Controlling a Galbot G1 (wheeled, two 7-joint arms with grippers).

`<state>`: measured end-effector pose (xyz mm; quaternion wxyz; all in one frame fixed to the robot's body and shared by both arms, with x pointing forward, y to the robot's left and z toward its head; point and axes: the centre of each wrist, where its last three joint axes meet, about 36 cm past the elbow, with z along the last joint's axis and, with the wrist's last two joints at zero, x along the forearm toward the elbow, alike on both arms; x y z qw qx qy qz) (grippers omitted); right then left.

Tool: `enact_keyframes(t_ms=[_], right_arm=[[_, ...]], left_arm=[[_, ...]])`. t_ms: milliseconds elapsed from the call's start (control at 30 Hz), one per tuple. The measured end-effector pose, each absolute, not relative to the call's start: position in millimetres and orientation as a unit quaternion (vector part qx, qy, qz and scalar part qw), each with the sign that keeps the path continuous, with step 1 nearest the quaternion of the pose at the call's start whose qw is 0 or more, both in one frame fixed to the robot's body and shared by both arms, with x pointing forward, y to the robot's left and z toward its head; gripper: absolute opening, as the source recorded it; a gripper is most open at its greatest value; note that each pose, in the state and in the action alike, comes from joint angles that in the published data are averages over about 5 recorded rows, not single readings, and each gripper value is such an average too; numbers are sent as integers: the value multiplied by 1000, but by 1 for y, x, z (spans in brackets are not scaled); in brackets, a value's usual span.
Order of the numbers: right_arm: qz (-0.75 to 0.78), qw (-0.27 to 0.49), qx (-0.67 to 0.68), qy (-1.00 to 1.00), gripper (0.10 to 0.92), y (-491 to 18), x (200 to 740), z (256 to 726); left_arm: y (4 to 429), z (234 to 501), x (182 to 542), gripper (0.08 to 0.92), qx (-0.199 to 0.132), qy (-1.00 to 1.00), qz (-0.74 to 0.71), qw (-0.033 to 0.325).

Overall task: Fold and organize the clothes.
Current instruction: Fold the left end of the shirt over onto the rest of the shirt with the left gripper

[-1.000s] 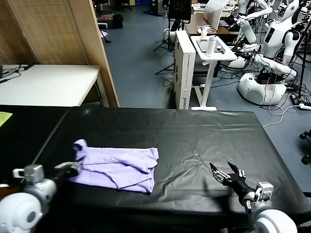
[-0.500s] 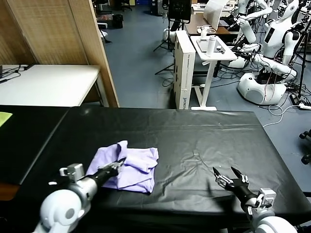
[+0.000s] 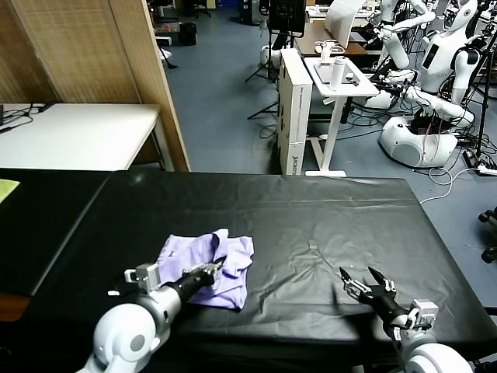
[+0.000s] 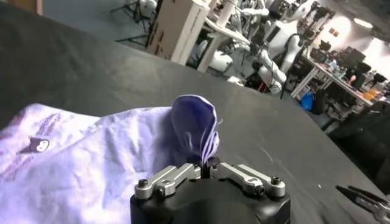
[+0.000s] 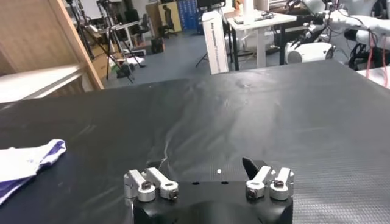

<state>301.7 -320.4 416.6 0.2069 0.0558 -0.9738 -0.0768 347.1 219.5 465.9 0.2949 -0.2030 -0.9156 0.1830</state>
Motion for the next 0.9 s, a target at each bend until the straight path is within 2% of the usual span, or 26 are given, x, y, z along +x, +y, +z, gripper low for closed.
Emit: enact_keyframes(t_ms=[333, 433, 533, 767, 900], right_arm=[[-74, 209, 56, -974, 907, -317, 300, 414], [-68, 207, 65, -974, 907, -316, 301, 415], [-62, 204, 84, -973, 907, -313, 304, 418], [-59, 201, 130, -969, 907, -300, 315, 425], [-58, 204, 164, -963, 907, -284, 326, 427]], left_arm=[[214, 457, 357, 181, -195, -917, 182, 297], [214, 454, 358, 221, -192, -917, 179, 299], [214, 454, 356, 366, -192, -917, 180, 301], [215, 467, 342, 801, -195, -919, 180, 292], [225, 479, 333, 898, -191, -925, 174, 280]])
